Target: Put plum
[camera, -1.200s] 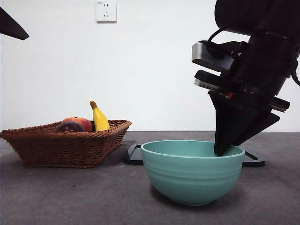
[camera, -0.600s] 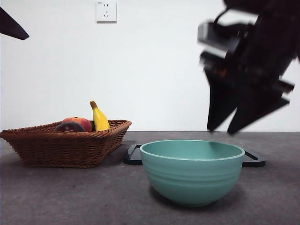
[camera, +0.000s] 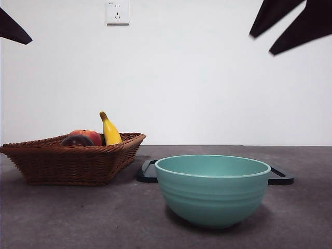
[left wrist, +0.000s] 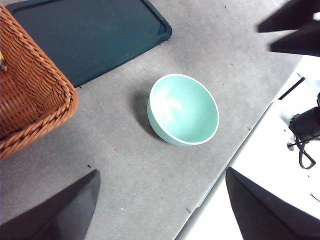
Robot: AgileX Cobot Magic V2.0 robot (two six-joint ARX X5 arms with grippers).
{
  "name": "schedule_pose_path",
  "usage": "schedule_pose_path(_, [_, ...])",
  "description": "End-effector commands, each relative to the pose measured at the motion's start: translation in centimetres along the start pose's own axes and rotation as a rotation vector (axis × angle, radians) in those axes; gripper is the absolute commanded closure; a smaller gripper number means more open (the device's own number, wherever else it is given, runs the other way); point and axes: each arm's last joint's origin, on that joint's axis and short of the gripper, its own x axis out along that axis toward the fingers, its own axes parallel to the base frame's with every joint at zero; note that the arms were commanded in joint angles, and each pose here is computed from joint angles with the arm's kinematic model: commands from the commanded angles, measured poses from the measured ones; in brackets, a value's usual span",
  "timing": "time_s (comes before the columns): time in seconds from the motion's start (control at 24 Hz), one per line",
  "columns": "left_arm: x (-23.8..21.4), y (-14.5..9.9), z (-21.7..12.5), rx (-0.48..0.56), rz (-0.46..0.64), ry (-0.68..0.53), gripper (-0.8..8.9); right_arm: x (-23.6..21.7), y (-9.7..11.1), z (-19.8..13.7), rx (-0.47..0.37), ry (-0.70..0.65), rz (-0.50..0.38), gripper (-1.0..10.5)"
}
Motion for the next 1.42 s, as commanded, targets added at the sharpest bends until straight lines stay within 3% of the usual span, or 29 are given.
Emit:
schedule_pose_path(0.04, [-0.3, -0.2, 0.6, 0.026, -0.005, -0.016, 4.11, -1.1, 0.6, 0.0, -0.001, -0.01, 0.063, 7.3])
schedule_pose_path(0.21, [-0.3, -0.2, 0.6, 0.023, -0.005, -0.016, 4.11, -2.2, 1.1, -1.0, 0.008, 0.036, 0.162, 7.3])
schedule_pose_path(0.96, [-0.3, -0.2, 0.6, 0.023, -0.005, -0.016, 4.25, -2.3, 1.0, -1.3, 0.009, 0.066, 0.161, 7.3])
schedule_pose_path(1.08, [-0.3, -0.2, 0.6, 0.023, -0.005, -0.016, 5.79, -2.3, 1.0, -1.3, 0.008, 0.065, 0.161, 7.7])
schedule_pose_path(1.21, [-0.3, -0.2, 0.6, 0.023, -0.005, -0.016, 7.97, -2.3, 1.0, -1.3, -0.002, 0.065, 0.161, 9.4])
schedule_pose_path(1.42, [-0.3, -0.2, 0.6, 0.023, -0.005, -0.016, 8.05, -2.3, 1.0, -1.3, -0.015, 0.063, 0.162, 9.4])
